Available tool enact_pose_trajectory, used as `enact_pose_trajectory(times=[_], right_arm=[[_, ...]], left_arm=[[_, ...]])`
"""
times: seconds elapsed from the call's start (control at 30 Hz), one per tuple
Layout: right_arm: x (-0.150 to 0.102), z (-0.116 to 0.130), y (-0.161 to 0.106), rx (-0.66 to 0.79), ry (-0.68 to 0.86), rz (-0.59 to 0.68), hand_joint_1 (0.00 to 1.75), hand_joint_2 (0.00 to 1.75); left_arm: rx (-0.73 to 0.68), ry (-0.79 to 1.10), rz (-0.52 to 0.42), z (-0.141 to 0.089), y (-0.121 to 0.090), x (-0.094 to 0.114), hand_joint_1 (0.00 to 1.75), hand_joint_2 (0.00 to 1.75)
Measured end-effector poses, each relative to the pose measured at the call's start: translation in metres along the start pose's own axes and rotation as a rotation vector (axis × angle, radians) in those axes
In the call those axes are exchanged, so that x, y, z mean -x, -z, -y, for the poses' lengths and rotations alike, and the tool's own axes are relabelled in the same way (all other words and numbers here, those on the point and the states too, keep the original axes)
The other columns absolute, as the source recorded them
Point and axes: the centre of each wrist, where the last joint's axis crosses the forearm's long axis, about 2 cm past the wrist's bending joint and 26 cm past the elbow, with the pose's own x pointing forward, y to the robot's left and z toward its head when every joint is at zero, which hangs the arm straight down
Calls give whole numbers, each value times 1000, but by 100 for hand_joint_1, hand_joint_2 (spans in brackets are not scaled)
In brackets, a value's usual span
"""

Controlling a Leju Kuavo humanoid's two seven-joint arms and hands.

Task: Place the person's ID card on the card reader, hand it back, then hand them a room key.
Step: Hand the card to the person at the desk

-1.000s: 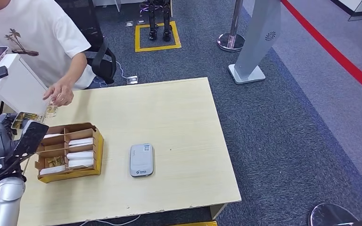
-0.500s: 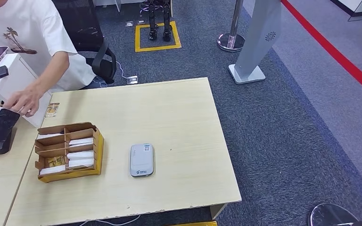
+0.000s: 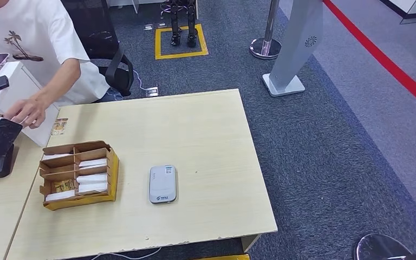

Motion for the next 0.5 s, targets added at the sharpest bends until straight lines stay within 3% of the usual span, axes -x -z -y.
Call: enact_pose_trajectory(times=[0.03, 0.07, 0.37, 0.5], right_arm=[[0, 0, 0, 0, 1, 1, 0, 0], [1, 0, 0, -1, 3, 2, 0, 0], [3, -1, 0, -3, 19, -2, 0, 0], [5, -2, 0, -4, 27, -3, 0, 0]], left_arm=[[-1, -3, -1, 0, 1, -1, 0, 44], [-3, -6, -2, 0, 2, -2, 0, 0], [29, -10, 6, 2, 4, -8, 0, 0], [61, 1, 18, 4, 3, -13, 0, 175]])
